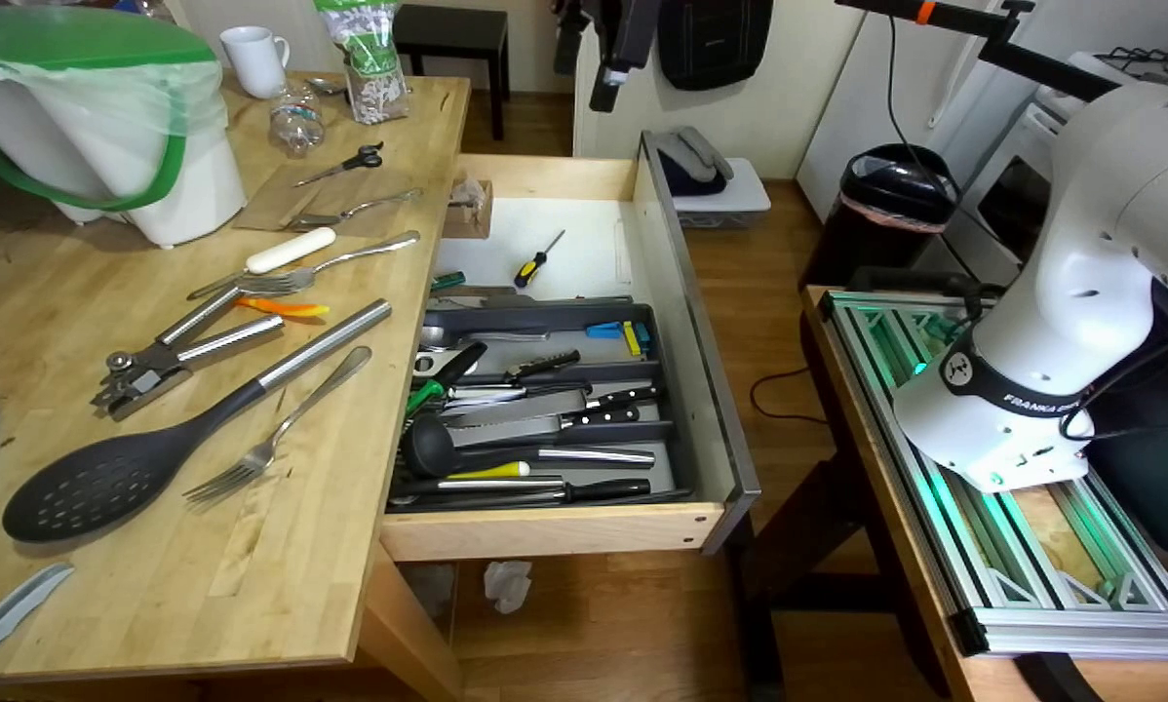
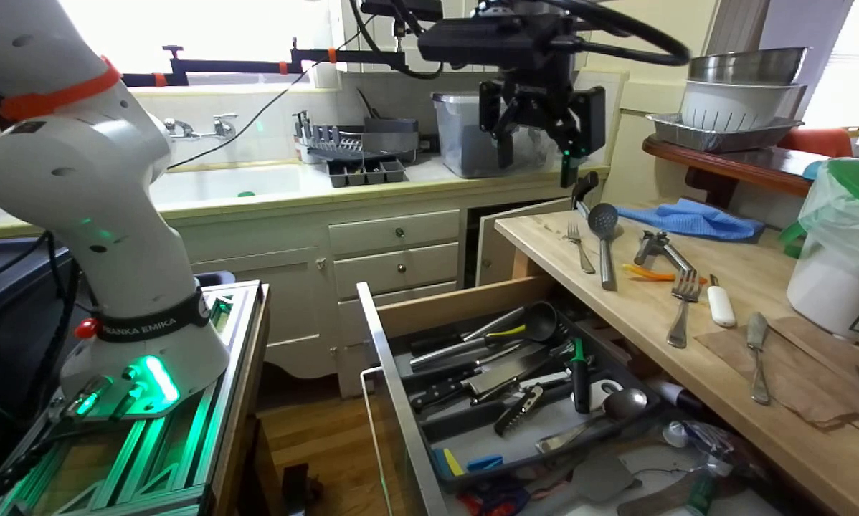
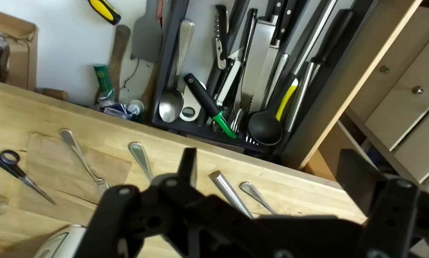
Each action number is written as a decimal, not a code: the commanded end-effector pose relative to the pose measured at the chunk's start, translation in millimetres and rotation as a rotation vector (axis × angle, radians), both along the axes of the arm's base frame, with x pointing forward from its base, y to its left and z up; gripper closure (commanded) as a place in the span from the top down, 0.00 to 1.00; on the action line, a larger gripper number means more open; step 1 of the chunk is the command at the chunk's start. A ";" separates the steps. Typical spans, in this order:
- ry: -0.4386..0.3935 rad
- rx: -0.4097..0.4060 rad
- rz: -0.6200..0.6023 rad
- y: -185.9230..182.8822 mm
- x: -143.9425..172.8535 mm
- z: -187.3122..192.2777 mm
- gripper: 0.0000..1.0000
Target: Put the fork in the utensil organizer
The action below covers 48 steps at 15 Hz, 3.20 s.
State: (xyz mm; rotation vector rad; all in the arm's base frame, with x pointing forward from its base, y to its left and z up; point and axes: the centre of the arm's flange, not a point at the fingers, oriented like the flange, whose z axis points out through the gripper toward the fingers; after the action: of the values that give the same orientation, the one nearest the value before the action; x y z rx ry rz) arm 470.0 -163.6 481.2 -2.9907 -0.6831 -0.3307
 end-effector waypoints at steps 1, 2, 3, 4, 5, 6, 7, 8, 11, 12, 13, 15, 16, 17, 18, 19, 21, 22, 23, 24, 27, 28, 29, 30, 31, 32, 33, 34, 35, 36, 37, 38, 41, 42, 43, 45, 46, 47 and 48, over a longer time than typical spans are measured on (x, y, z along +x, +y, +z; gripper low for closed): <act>0.043 -0.016 0.108 -25.9 71.7 -11.9 1.00; 0.054 -0.024 0.110 -29.7 82.8 -15.9 1.00; 0.086 -0.035 0.089 -33.1 94.3 -19.3 1.00; 0.030 -0.035 0.078 -15.0 56.1 -19.3 1.00; 0.050 -0.041 0.077 -18.9 66.9 -24.8 1.00; 0.062 -0.046 0.075 -21.8 74.7 -28.9 1.00; 0.069 -0.050 0.075 -23.8 79.8 -31.3 1.00; 0.070 -0.052 0.074 -24.8 82.2 -32.3 1.00; 0.068 -0.053 0.074 -25.6 83.3 -29.4 1.00; 0.067 -0.053 0.074 -25.9 83.3 -28.9 1.00; 0.046 -0.068 0.064 -27.6 89.2 -34.9 1.00; 0.006 -0.060 0.061 -28.2 107.5 -43.5 1.00; -0.014 -0.073 0.063 -26.6 116.4 -49.8 1.00; -0.030 -0.072 0.069 -24.9 125.6 -57.0 1.00; -0.055 -0.078 0.076 -22.9 133.4 -64.3 1.00; -0.057 -0.061 0.082 -21.0 142.7 -72.0 1.00; -0.070 -0.032 0.097 -20.7 159.0 -85.6 1.00; -0.078 -0.016 0.102 -21.8 165.6 -90.1 1.00; -0.080 -0.009 0.106 -22.8 172.6 -96.0 1.00; -0.084 -0.002 0.106 -25.0 179.4 -102.2 1.00; -0.095 0.005 0.119 -34.7 196.7 -117.8 1.00; -0.101 0.010 0.125 -37.3 202.0 -122.3 1.00; -0.110 0.016 0.136 -38.9 208.0 -125.5 1.00; -0.115 0.016 0.148 -40.3 213.3 -128.6 1.00; -0.118 0.016 0.170 -40.6 219.4 -132.1 1.00; -0.122 0.015 0.194 -40.2 224.8 -135.3 1.00; -0.123 0.014 0.212 -39.0 230.6 -139.4 1.00; -0.127 0.013 0.228 -38.5 235.0 -142.5 1.00; -0.128 0.022 0.236 -37.5 239.4 -146.2 1.00; -0.131 0.024 0.245 -35.9 243.5 -151.4 1.00; -0.130 0.030 0.251 -34.4 246.0 -155.1 1.00; -0.130 0.032 0.256 -33.1 248.5 -161.0 1.00; -0.134 0.041 0.275 -31.4 254.1 -175.1 1.00; -0.135 0.044 0.283 -31.2 255.6 -179.4 1.00; -0.136 0.042 0.288 -30.9 256.6 -183.7 1.00; -0.144 0.042 0.296 -32.6 258.8 -190.7 1.00; -0.150 0.050 0.298 -34.2 259.6 -192.9 1.00; -0.151 0.053 0.302 -35.9 260.1 -195.2 0.99; -0.152 0.053 0.306 -37.7 261.1 -197.3 0.92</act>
State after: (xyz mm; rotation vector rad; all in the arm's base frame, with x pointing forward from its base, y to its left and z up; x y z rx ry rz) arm 720.1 -191.0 293.7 -2.8031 -1.0811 -0.5051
